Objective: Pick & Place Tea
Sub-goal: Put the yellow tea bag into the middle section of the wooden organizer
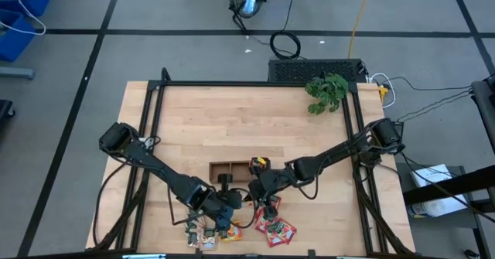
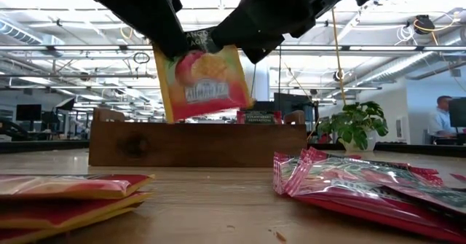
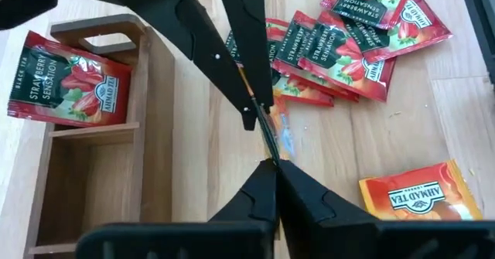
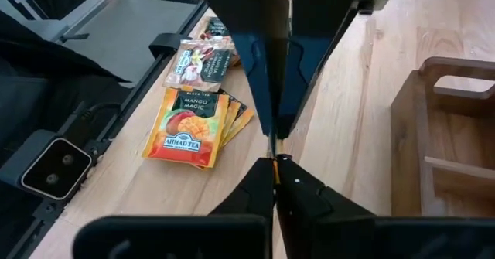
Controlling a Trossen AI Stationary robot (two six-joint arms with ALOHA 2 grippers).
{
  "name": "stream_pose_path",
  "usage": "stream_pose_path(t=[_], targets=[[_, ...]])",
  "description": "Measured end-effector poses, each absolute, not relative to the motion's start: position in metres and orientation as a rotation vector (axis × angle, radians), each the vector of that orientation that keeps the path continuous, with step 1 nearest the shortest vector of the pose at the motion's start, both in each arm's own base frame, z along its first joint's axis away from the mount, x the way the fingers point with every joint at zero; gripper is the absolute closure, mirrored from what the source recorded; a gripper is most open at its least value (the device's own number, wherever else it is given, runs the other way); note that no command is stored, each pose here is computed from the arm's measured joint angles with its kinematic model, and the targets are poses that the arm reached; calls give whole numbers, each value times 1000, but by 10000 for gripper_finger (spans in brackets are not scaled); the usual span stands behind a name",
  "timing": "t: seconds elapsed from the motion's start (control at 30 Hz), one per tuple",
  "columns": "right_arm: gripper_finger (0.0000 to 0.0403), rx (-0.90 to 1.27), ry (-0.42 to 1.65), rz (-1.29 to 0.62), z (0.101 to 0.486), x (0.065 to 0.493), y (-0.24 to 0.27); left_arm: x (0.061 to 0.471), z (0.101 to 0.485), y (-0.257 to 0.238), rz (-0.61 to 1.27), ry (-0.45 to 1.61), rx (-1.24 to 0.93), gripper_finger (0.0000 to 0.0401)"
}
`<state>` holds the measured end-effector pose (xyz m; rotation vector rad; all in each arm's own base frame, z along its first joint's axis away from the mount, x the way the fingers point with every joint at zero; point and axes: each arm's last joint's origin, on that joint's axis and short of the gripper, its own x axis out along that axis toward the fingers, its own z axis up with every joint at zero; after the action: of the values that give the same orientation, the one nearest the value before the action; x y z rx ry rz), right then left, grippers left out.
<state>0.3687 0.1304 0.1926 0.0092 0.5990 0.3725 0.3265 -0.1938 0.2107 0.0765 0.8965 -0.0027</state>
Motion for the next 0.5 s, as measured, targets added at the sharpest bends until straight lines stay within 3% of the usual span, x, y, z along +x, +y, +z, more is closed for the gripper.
stream_pose_path(t=[0.27, 0.5], targets=[[402, -33, 600, 363, 192, 369, 129, 309, 224, -199, -23, 922, 96, 256], [403, -206, 538, 100, 195, 374, 116, 283, 233, -191, 153, 1015, 20, 177]])
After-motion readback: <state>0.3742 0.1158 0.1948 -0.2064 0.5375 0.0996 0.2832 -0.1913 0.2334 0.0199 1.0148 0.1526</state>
